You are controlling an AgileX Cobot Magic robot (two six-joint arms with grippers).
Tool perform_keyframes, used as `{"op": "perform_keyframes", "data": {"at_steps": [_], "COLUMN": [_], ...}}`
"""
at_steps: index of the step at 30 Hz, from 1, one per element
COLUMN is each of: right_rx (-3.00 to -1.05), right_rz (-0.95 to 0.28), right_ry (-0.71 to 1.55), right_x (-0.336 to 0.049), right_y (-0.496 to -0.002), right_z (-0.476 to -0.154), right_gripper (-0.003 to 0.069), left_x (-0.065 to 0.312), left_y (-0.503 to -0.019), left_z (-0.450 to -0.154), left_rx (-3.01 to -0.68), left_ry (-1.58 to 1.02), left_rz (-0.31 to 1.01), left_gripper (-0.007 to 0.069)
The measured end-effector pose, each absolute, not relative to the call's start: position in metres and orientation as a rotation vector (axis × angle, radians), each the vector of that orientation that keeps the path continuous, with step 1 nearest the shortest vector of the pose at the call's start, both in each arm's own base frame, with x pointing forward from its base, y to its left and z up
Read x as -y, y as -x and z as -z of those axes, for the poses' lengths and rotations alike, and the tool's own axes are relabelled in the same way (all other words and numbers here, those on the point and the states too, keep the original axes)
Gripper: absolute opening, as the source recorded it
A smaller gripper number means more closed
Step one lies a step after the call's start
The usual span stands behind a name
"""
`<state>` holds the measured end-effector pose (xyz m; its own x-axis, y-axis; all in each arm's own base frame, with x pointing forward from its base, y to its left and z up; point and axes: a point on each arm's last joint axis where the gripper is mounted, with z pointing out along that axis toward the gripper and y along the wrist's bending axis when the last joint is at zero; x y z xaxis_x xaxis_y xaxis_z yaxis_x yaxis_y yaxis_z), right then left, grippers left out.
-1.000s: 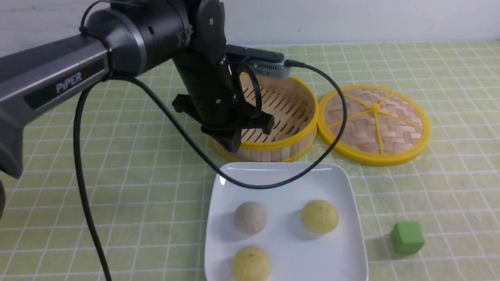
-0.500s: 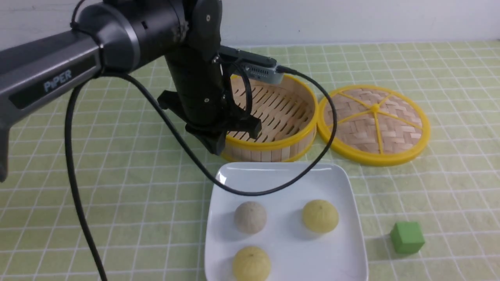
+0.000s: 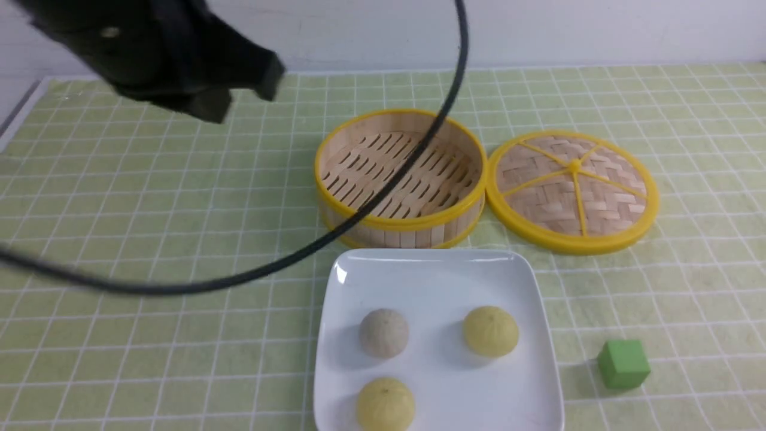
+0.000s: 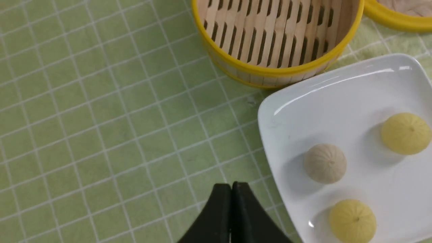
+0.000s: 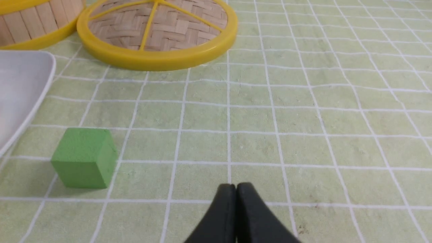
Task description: Put the steamed buns into the plate on the green tablecloth.
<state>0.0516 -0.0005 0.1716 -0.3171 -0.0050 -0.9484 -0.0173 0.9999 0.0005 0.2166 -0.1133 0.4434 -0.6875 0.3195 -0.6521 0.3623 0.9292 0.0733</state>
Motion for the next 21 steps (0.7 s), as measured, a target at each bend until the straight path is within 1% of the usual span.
{"op": "perform_keyframes", "data": {"at_steps": [1,2,3,5,6,8,9,10,11,12,13,16,21], "right_rx": [-1.893,-1.893,-1.893,-1.893,-1.893,-1.893,-1.893,-1.893,-1.893,-1.893,-1.893,-1.893,-1.893], "right_rz": [-0.012,-0.011,-0.011,-0.01,-0.01,-0.01,-0.01,-0.01,-0.01,-0.01,-0.01,-0.01,-0.01], "right_ry": [0.016,0.017,0.017,0.017,0.016,0.016,0.016,0.016,0.016,0.016,0.016,0.016,0.017], "right_x": [0.001,0.001,0.001,0.001,0.001,0.001,0.001,0.001,0.001,0.001,0.001,0.001,0.001], "right_y": [-0.052,-0.052,-0.052,-0.052,-0.052,-0.052,-0.052,-0.052,-0.052,-0.052,-0.052,-0.052,-0.052], "right_z": [-0.172,-0.172,-0.172,-0.172,-0.172,-0.172,-0.172,-0.172,-0.172,-0.172,-0.172,-0.172,-0.172], "right_gripper": [0.0017,0.0019,0.0019,0.0023,0.0025,0.0027,0.0027,0.0029,0.0031,0.0031,0.0034,0.0039,0.0047], "left_x": [0.111,0.092,0.092,0.07,0.062,0.051,0.05,0.039,0.035,0.036,0.027,0.02,0.008], "left_y": [-0.214,-0.182,-0.183,-0.144,-0.13,-0.109,-0.106,-0.086,-0.077,-0.078,-0.062,-0.052,-0.041], "left_z": [-0.441,-0.441,-0.438,-0.424,-0.406,-0.383,-0.38,-0.361,-0.348,-0.345,-0.327,-0.311,-0.303], "left_rx": [-2.386,-2.338,-2.346,-2.256,-2.205,-2.089,-2.074,-1.926,-1.848,-1.848,-1.743,-1.704,-1.714], "left_ry": [-0.478,-0.436,-0.437,-0.381,-0.358,-0.297,-0.298,-0.241,-0.217,-0.215,-0.171,-0.113,-0.076], "left_rz": [0.075,0.104,0.102,0.165,0.204,0.29,0.297,0.392,0.439,0.443,0.51,0.554,0.508], "left_gripper": [0.0017,0.0017,0.0017,0.0017,0.0017,0.0018,0.0018,0.0018,0.0015,0.0015,0.001,0.0008,0.0008]}}
